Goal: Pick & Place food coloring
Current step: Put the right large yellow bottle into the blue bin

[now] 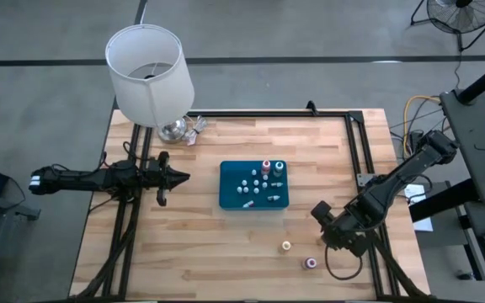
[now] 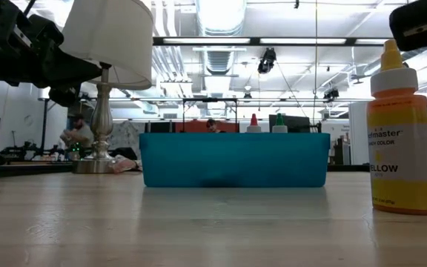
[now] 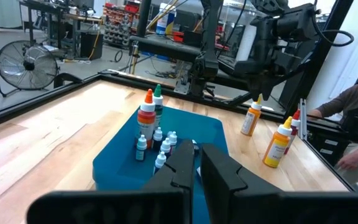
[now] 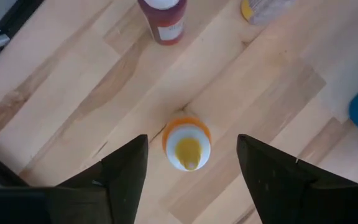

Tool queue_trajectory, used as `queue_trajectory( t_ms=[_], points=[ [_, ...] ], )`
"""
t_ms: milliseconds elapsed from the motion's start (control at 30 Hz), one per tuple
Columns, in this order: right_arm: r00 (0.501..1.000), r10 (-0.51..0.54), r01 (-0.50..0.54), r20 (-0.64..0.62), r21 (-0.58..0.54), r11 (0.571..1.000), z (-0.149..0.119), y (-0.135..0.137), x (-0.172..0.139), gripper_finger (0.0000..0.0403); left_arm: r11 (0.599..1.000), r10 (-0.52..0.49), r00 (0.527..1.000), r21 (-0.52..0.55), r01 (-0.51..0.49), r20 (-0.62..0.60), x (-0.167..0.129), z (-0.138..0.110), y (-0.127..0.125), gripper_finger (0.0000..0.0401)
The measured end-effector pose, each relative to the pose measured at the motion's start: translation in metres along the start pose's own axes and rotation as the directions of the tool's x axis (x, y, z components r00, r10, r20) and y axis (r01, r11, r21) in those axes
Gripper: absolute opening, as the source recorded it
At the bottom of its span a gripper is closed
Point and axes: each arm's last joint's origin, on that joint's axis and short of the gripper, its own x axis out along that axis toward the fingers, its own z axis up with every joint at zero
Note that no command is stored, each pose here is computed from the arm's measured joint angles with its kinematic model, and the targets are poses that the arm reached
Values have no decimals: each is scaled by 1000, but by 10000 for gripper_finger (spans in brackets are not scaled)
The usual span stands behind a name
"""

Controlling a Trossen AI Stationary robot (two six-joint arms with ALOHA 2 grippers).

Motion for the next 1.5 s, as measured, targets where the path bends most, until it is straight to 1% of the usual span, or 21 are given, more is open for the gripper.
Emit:
queue_trajectory(
  t_ms=[700, 800, 867, 1033, 1100, 1500],
  points=[
    [998, 0, 2, -62, 23, 1000, -2, -1, 23, 224, 1000, 0, 1000, 0, 0, 1, 0, 0, 0, 2],
    [998, 0, 2, -60, 24, 1000, -2, -2, 24, 211, 1000, 0, 1000, 0, 0, 0, 0, 0, 0, 2],
    [998, -1, 2, -57, 24, 1000, -2, -2, 24, 194, 1000, 0, 1000, 0, 0, 1, 0, 0, 0, 2],
    [998, -3, 4, -57, 22, 1000, -2, -2, 23, 126, 1000, 0, 1000, 0, 0, 0, 0, 0, 0, 2],
    [998, -2, 3, -56, 17, 1000, -2, -2, 23, 105, 1000, 0, 1000, 0, 0, 0, 0, 0, 0, 2],
    [999, 10, -10, -49, 15, 1000, -3, -1, 21, 104, 1000, 0, 1000, 0, 0, 0, 0, 0, 0, 2]
  ],
)
